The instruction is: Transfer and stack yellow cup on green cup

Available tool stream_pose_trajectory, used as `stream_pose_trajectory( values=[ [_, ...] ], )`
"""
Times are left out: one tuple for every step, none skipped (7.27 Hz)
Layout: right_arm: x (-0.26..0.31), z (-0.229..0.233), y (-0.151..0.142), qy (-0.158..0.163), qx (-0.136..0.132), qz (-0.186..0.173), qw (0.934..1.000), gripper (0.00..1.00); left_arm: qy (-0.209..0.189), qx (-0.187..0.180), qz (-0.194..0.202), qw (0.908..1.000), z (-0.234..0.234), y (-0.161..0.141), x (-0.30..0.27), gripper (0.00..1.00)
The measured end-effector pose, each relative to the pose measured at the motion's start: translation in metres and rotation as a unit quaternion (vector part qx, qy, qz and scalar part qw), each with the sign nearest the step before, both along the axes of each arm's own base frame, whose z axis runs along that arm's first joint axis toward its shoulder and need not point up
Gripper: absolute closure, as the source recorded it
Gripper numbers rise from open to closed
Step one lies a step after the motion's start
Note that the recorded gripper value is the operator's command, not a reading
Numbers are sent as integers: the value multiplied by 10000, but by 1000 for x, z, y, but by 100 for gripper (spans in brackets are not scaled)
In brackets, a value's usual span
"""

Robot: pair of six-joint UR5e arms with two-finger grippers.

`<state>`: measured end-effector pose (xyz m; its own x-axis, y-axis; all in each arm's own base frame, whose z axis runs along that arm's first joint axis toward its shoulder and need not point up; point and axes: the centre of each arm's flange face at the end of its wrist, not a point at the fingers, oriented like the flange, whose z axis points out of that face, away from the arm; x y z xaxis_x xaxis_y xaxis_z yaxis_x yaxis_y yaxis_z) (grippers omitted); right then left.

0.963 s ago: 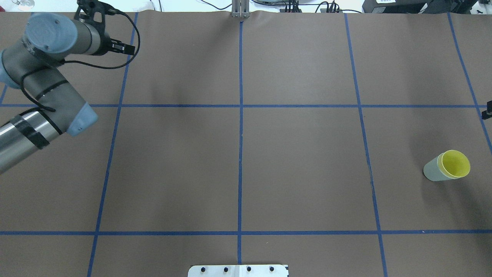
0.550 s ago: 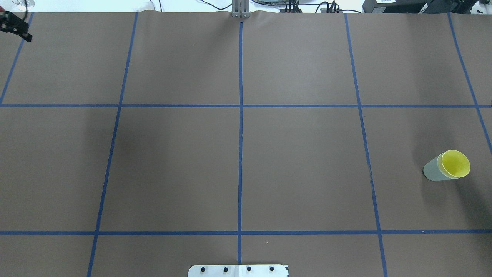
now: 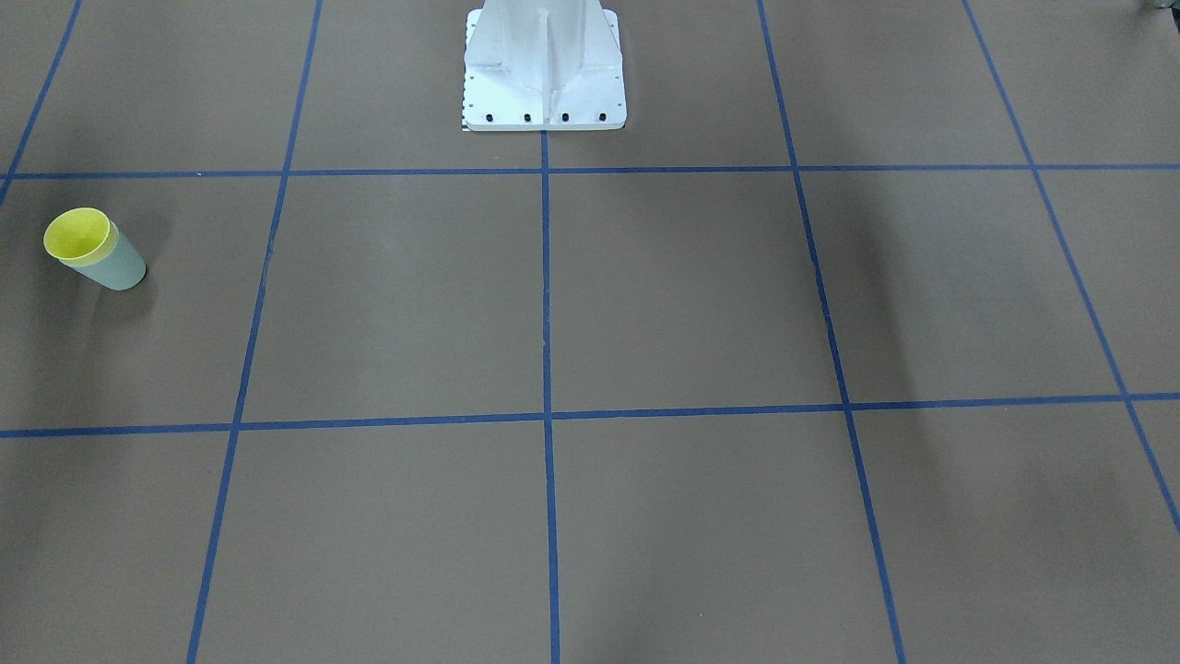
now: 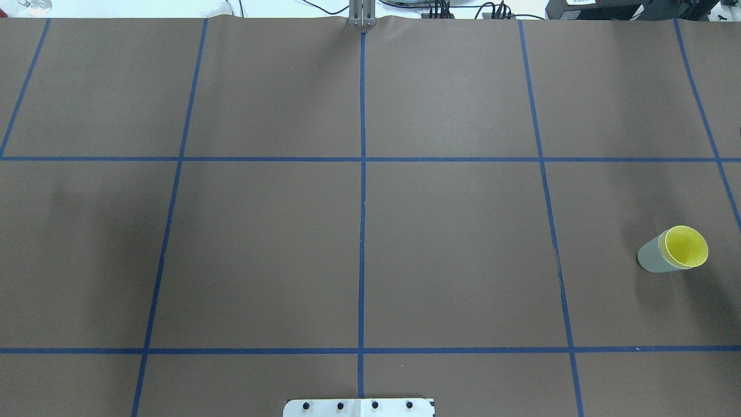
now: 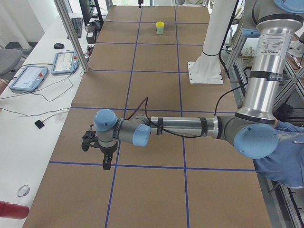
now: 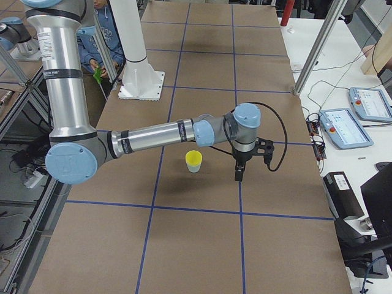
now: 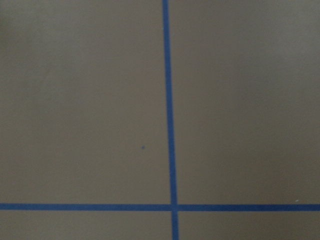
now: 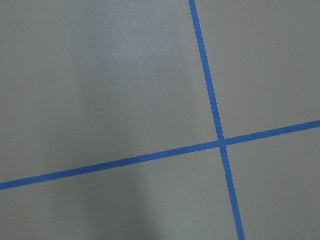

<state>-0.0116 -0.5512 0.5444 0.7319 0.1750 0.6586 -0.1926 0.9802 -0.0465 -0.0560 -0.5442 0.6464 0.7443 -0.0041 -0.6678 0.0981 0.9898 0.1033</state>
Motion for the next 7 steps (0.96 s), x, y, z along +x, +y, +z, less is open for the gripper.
stream_pose_trajectory(
  values=[
    [1,-2,-4,11,14,-55,10000,0,198,-34,-18,9998,3,24,-6,0],
    [1,-1,-5,9,37,-123,9999,0,465,-91,-59,9989,0,34,-13,0],
    [0,-1,-5,-4,80,-203,9998,0,601,-195,-81,9980,-4,35,-15,0],
    [1,-2,-5,-39,106,-242,9996,0,634,-268,-121,9976,-10,34,-19,0],
    [2,-3,-4,-113,97,-256,9996,0,532,-319,-211,9979,-13,35,-25,0],
    [3,-4,-2,-176,92,-269,9994,0,361,-395,-310,9981,-13,36,-28,0],
    [4,-4,3,-211,94,-278,9993,0,249,-481,-386,9978,-16,35,-25,0]
  ],
)
